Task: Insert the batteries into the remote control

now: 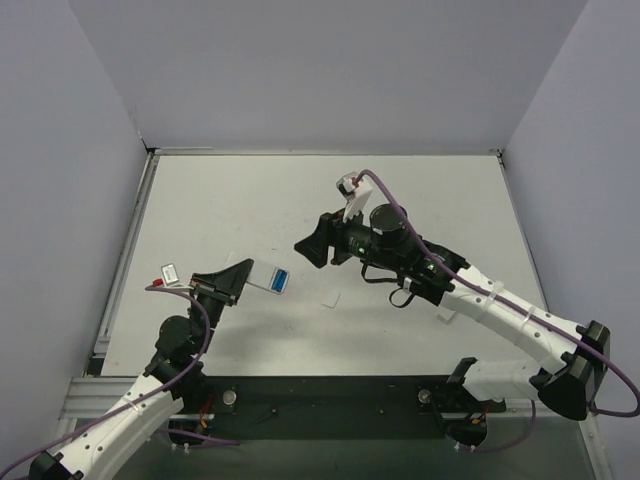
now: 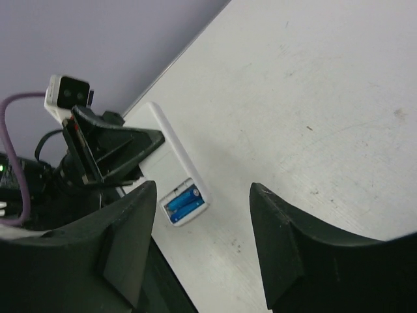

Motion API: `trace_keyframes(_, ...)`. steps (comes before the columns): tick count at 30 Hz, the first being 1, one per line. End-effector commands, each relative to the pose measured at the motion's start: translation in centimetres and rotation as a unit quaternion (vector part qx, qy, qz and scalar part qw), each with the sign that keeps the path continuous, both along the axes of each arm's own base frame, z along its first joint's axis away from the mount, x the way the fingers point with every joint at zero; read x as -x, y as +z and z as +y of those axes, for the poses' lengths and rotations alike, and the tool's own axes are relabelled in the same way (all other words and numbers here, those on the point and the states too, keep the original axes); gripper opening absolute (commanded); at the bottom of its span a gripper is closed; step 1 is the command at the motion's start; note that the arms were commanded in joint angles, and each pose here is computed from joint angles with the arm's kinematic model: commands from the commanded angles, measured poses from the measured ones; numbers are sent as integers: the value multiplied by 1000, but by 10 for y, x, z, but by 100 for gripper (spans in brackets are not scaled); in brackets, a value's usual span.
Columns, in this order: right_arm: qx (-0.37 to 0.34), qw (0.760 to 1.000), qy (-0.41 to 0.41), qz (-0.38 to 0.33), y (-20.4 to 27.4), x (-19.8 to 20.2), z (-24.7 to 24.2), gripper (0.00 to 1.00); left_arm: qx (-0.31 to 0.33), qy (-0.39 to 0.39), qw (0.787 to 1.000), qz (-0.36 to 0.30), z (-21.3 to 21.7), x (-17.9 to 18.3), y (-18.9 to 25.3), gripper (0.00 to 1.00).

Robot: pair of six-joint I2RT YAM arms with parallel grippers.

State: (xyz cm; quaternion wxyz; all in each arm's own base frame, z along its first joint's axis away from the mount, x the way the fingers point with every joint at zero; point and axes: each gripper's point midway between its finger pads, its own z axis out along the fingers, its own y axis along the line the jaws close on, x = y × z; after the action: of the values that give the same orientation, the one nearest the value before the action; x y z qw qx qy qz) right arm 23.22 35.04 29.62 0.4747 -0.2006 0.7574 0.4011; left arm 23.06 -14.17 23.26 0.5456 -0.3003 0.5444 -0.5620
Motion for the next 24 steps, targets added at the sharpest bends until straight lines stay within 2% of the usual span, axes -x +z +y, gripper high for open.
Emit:
trace_keyframes(1, 6, 990, 143, -5, 2, 41, -8, 50, 3, -43, 999, 19, -13, 7, -19, 0)
trace_keyframes(2, 15, 987, 159, -9, -1, 43, -8, 48, 10, -53, 998, 11, -16, 9, -7, 0)
trace_keyframes(6, 59, 976, 209, 4, -15, 53, -10, 35, 12, -80, 997, 21, -26, 11, -5, 0)
trace_keyframes(10, 84, 968, 234, 22, -30, 56, -6, 27, 13, -94, 995, 25, -31, 13, -2, 0)
trace_keyframes(24, 175, 959, 221, 31, -77, 46, 8, 15, 9, -110, 994, 21, -38, 13, 3, 0)
